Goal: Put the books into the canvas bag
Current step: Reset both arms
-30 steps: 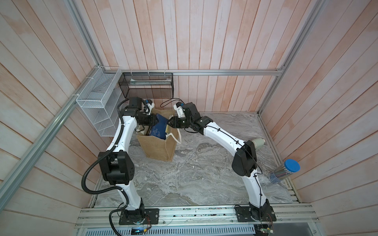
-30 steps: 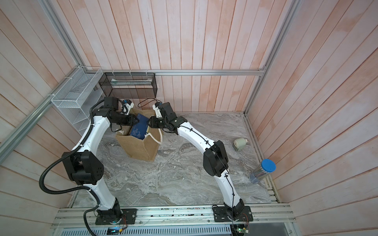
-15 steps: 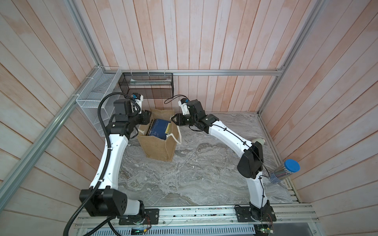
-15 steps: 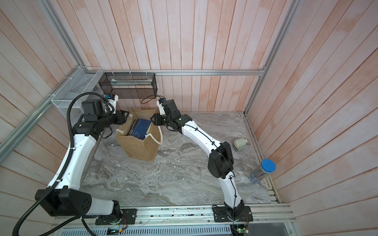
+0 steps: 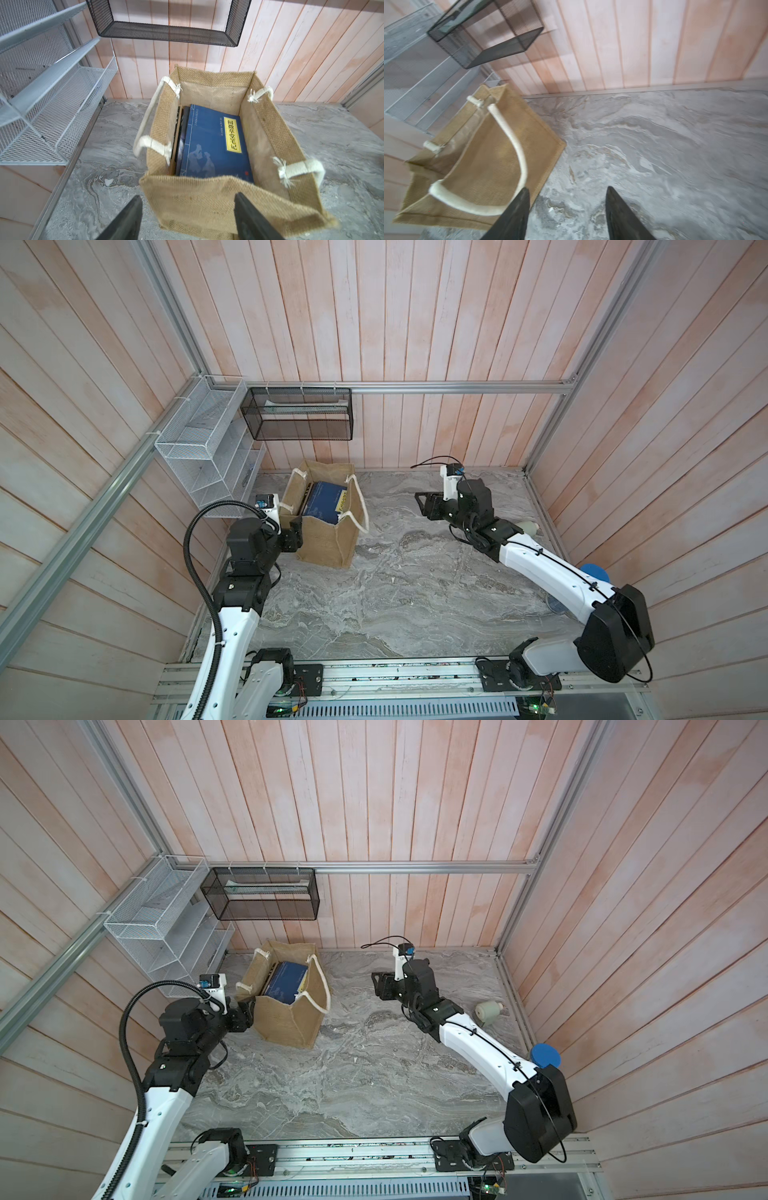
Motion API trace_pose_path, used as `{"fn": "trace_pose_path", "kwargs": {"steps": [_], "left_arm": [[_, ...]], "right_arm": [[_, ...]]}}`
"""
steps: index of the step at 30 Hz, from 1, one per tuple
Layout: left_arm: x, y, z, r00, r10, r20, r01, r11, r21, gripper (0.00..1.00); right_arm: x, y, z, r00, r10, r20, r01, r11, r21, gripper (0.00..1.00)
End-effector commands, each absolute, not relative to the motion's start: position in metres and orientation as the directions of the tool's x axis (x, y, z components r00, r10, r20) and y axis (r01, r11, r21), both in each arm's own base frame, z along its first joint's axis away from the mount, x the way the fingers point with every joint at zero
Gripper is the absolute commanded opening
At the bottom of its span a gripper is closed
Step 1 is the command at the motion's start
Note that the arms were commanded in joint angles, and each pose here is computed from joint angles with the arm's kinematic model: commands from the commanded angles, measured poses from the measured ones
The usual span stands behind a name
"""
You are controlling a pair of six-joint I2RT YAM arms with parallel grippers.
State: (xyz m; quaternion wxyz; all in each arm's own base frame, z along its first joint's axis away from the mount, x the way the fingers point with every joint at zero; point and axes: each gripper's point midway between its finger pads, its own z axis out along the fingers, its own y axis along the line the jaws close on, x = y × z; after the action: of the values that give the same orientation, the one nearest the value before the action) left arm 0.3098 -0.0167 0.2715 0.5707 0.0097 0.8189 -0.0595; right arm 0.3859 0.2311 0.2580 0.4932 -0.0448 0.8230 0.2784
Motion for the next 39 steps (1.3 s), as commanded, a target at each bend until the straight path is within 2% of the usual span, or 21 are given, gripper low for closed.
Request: {"fn": "trace_pose_path", "kwargs": {"steps": [1,4,7,8,10,13,18,21,24,28,37,39], "left_arm": [[0.301,-0.015,0.26,-0.326,-0.124,-0.937,0.055,0.987,-0.15,0.73],[0.294,-0.012,0.24,-0.328,-0.155,-0.932,0.029,0.984,-0.174,0.75],[0.293,-0.008,0.228,-0.316,-0.17,-0.933,-0.001,0.984,-0.179,0.78],[0.293,-0.008,0.226,-0.311,-0.165,-0.936,0.004,0.985,-0.175,0.82],[0.295,-0.012,0.22,-0.308,-0.149,-0.94,0.03,0.986,-0.166,1.0],[0.297,-0.011,0.212,-0.295,-0.187,-0.937,0.019,0.979,-0.201,1.0],[0.303,-0.008,0.196,-0.247,-0.24,-0.939,-0.004,0.969,-0.246,1.0],[0.304,-0.002,0.185,-0.223,-0.243,-0.944,-0.034,0.97,-0.241,1.0],[0.303,0.008,0.172,-0.204,-0.242,-0.949,-0.084,0.97,-0.229,1.0],[0.304,0.006,0.163,-0.199,-0.175,-0.964,-0.056,0.984,-0.167,1.0],[0.309,0.014,0.152,-0.116,-0.086,-0.99,-0.079,0.994,-0.077,1.0],[0.312,0.015,0.156,-0.081,-0.082,-0.993,-0.083,0.994,-0.076,1.0]], "right_arm": [[0.38,0.198,0.251,-0.455,0.223,-0.862,-0.315,0.865,0.391,0.64],[0.372,0.15,0.219,-0.418,0.269,-0.868,-0.219,0.897,0.384,0.73],[0.364,0.106,0.203,-0.367,0.37,-0.854,-0.141,0.885,0.444,0.75],[0.362,0.095,0.201,-0.334,0.385,-0.861,-0.128,0.886,0.445,0.75],[0.357,0.076,0.203,-0.259,0.359,-0.897,-0.115,0.91,0.398,0.75],[0.35,0.061,0.206,-0.161,0.247,-0.955,-0.096,0.96,0.264,0.8],[0.342,0.031,0.192,-0.095,0.126,-0.987,0.027,0.992,0.124,0.9],[0.332,0.009,0.189,-0.019,0.145,-0.989,0.122,0.982,0.141,0.95],[0.325,0.0,0.188,0.017,0.096,-0.995,0.139,0.985,0.097,0.97],[0.323,-0.009,0.173,-0.015,0.088,-0.996,0.178,0.98,0.084,0.98],[0.323,-0.017,0.164,0.059,0.106,-0.993,0.181,0.977,0.116,0.98],[0.333,-0.014,0.157,-0.001,0.105,-0.994,0.171,0.98,0.104,0.98]]}}
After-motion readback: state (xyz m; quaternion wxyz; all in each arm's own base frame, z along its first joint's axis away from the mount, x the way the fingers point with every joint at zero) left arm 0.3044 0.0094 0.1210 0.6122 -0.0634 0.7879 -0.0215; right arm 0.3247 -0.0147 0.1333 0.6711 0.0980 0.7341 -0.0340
